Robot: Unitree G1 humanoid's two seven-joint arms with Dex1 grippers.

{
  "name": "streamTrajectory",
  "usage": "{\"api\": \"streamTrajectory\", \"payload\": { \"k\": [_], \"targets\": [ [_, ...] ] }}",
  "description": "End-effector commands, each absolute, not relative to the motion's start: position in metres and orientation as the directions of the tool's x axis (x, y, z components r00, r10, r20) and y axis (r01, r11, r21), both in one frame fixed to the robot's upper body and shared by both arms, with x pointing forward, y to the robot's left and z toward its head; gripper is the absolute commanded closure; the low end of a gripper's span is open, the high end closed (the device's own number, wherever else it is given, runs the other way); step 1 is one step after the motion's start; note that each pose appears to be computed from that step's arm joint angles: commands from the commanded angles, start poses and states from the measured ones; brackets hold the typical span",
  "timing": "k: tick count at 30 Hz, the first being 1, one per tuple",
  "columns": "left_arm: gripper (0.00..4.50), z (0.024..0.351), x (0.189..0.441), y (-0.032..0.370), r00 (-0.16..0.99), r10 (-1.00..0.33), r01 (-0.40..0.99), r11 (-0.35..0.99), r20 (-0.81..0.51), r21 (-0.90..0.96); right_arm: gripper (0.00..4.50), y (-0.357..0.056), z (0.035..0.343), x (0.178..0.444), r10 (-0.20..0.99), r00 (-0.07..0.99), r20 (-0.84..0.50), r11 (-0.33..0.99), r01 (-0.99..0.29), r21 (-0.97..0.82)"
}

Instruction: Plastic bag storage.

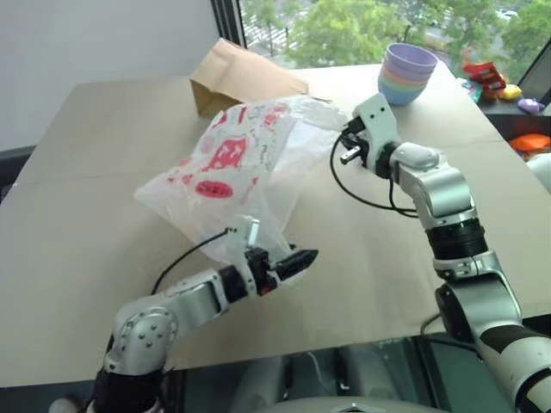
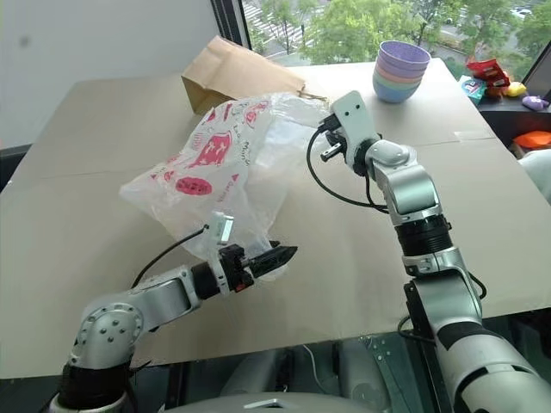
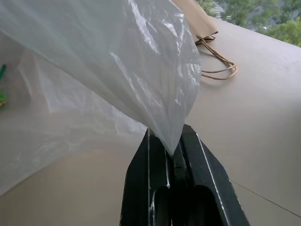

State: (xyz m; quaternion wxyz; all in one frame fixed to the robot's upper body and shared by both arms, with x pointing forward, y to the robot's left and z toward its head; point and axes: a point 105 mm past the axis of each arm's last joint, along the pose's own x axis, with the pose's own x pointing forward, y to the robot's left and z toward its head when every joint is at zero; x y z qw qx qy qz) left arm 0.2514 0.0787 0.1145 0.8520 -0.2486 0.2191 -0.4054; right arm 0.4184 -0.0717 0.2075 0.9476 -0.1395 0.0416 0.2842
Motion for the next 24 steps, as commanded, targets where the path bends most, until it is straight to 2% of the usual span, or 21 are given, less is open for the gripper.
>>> {"api": "streamTrajectory", "payload": {
  "k": [1,2,3,6,7,9,12,14,17,21,24],
  "targets": [
    [2.11,0.132,0.249,0.083,0.582,-0.811,0.582,0.466,-0.059,-0.666,4.50,-0.067,0.227,0.415,0.537,0.838,-0.097,0.799,-0.542,-0.261],
    [2.34,0.144,0.243,0.089,0.575,-0.818,0.591,0.405,0.012,-0.698,4.50,-0.068,0.229,0.416,0.539,0.837,-0.091,0.802,-0.543,-0.249],
    [2.96,0.155,0.238,0.100,0.579,-0.812,0.586,0.357,0.068,-0.727,4.50,-0.069,0.231,0.418,0.542,0.836,-0.085,0.805,-0.546,-0.233],
    [4.35,0.194,0.220,0.137,0.568,-0.792,0.606,0.218,0.224,-0.765,4.50,-0.069,0.243,0.420,0.583,0.810,-0.058,0.799,-0.585,-0.137],
    [4.47,0.208,0.218,0.151,0.567,-0.774,0.639,0.197,0.282,-0.744,4.50,-0.066,0.251,0.420,0.618,0.785,-0.043,0.783,-0.619,-0.055],
    [4.47,0.229,0.220,0.175,0.587,-0.742,0.686,0.245,0.323,-0.685,4.50,-0.057,0.275,0.416,0.696,0.717,0.024,0.712,-0.695,0.100],
    [4.47,0.277,0.240,0.211,0.658,-0.618,0.723,0.359,0.430,-0.590,4.50,-0.053,0.329,0.407,0.780,0.601,0.174,0.551,-0.792,0.263],
    [4.47,0.306,0.249,0.221,0.665,-0.569,0.737,0.397,0.483,-0.547,4.50,-0.057,0.359,0.403,0.796,0.550,0.253,0.469,-0.824,0.317],
    [4.47,0.350,0.274,0.239,0.722,-0.446,0.691,0.449,0.529,-0.566,4.50,-0.073,0.417,0.400,0.751,0.523,0.403,0.380,-0.841,0.384],
    [4.47,0.397,0.292,0.257,0.744,-0.346,0.662,0.497,0.571,-0.561,4.50,-0.088,0.468,0.396,0.685,0.543,0.486,0.371,-0.834,0.408],
    [4.47,0.422,0.303,0.264,0.740,-0.324,0.661,0.515,0.590,-0.546,4.50,-0.095,0.486,0.393,0.663,0.569,0.486,0.422,-0.821,0.385]
  ]
}}
